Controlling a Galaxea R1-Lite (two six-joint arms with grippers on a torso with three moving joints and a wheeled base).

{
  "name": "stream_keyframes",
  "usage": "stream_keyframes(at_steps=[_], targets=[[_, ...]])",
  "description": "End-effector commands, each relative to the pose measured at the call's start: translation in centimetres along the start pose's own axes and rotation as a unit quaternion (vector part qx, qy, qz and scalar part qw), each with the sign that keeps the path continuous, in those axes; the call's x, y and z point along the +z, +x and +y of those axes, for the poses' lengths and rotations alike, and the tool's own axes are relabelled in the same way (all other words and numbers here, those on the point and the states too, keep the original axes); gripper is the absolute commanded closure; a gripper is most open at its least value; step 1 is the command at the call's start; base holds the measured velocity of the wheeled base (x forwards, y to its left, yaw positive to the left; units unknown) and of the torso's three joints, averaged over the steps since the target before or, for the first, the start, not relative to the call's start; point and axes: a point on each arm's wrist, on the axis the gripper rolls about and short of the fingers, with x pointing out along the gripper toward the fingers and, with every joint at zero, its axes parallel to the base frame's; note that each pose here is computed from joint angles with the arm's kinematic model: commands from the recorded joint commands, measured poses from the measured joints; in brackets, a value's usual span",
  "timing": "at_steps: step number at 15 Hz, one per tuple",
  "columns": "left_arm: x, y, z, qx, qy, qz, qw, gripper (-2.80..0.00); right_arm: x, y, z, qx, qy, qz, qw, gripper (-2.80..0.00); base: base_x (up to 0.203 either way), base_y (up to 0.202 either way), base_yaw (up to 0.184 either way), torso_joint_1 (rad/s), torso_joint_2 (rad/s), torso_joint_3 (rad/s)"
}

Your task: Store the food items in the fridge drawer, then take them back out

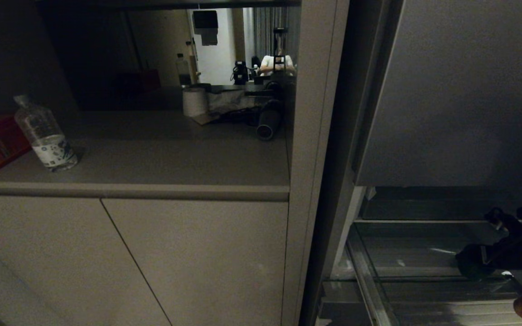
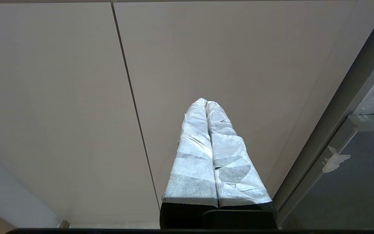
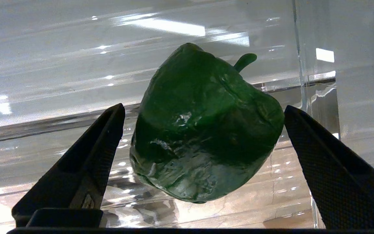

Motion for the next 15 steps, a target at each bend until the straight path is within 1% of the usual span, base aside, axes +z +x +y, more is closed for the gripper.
stream_keyframes(at_steps=[1, 2, 3, 10, 12, 15], targets=[[0.0, 0.0, 0.0, 0.0, 0.0, 0.0, 1.0, 0.0, 0.0, 0.2, 0.0, 0.001, -0.002, 0.0, 1.0, -2.8, 0.0, 0.0, 0.0, 0.0, 0.0, 0.0], [0.0, 0.0, 0.0, 0.0, 0.0, 0.0, 1.0, 0.0, 0.0, 0.2, 0.0, 0.001, -0.003, 0.001, 1.0, -2.8, 0.0, 0.0, 0.0, 0.0, 0.0, 0.0], [0.0, 0.0, 0.0, 0.0, 0.0, 0.0, 1.0, 0.0, -0.1, 0.3, 0.0, 0.001, -0.004, 0.001, 1.0, 0.0, 0.0, 0.0, 0.0, 0.0, 0.0, 0.0], [0.0, 0.0, 0.0, 0.0, 0.0, 0.0, 1.0, 0.0, -0.2, -0.3, 0.2, 0.002, -0.01, 0.003, 1.0, 0.0, 0.0, 0.0, 0.0, 0.0, 0.0, 0.0], [0.0, 0.0, 0.0, 0.0, 0.0, 0.0, 1.0, 0.0, -0.3, -1.5, 0.4, 0.001, -0.011, -0.001, 1.0, 0.0, 0.0, 0.0, 0.0, 0.0, 0.0, 0.0], [0.0, 0.0, 0.0, 0.0, 0.0, 0.0, 1.0, 0.0, -0.5, -4.4, 0.9, -0.003, -0.013, -0.014, 1.0, 0.0, 0.0, 0.0, 0.0, 0.0, 0.0, 0.0]])
